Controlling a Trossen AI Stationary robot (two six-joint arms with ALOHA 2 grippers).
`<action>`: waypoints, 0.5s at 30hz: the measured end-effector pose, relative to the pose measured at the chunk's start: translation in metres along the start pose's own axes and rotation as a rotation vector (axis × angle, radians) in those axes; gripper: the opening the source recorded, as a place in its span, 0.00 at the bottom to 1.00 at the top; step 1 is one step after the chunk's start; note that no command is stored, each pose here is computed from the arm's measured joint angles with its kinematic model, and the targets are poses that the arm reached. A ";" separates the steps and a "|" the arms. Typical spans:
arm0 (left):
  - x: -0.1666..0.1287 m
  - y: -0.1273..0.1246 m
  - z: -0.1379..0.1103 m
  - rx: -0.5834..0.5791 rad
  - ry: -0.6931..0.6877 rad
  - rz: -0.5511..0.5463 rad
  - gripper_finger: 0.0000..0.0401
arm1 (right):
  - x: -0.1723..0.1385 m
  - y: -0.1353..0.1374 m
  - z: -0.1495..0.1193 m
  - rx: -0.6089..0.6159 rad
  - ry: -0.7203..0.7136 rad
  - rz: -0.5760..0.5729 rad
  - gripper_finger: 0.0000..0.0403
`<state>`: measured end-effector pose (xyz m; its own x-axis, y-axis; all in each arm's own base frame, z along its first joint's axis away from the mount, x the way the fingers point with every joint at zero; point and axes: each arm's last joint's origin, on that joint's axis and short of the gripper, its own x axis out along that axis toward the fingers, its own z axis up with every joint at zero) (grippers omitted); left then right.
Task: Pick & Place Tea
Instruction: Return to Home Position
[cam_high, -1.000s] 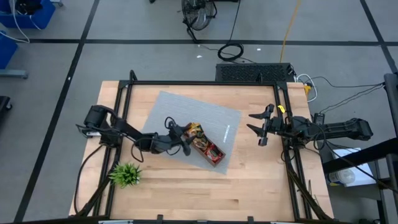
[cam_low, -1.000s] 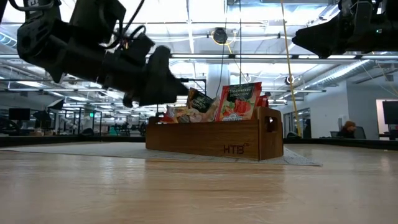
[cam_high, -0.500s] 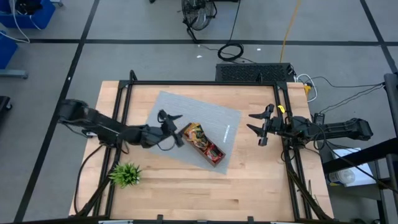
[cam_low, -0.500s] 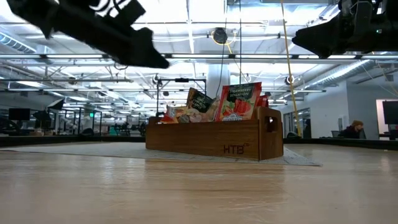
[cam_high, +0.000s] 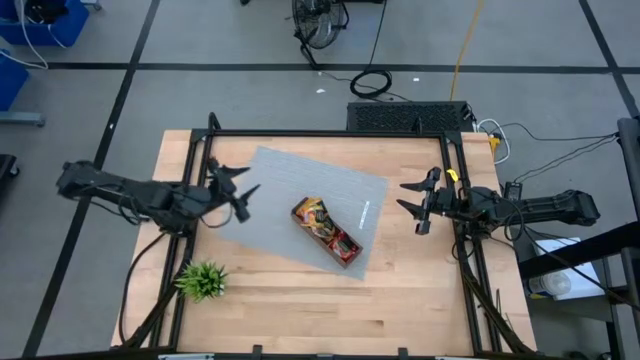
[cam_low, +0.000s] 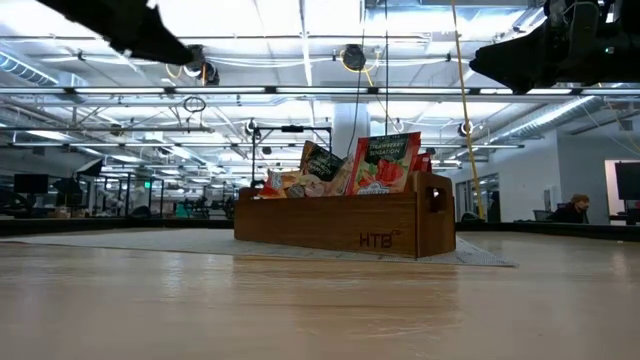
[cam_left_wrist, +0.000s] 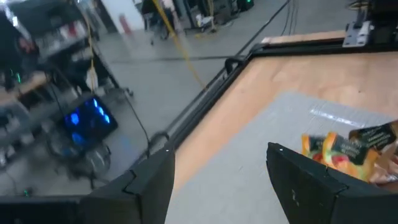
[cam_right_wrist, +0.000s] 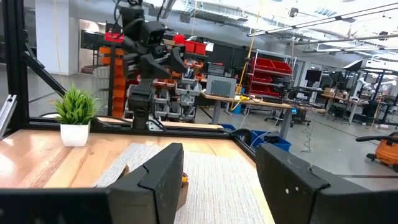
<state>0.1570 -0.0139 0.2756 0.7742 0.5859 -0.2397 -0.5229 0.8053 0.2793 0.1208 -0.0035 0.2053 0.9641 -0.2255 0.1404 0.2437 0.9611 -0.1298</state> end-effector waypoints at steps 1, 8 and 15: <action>-0.003 0.004 -0.003 -0.024 0.017 0.002 0.63 | 0.000 0.000 0.000 0.000 0.000 0.000 0.46; -0.003 0.008 -0.033 -0.108 0.067 -0.081 0.63 | 0.000 0.000 0.000 0.000 0.000 0.000 0.46; 0.005 0.002 -0.066 -0.122 -0.031 -0.260 0.63 | 0.000 0.000 0.000 0.000 0.000 0.000 0.46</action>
<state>0.1362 -0.0028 0.2135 0.8976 0.3564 -0.2595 -0.3427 0.9343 0.0977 0.1208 -0.0035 0.2053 0.9641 -0.2254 0.1406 0.2437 0.9611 -0.1297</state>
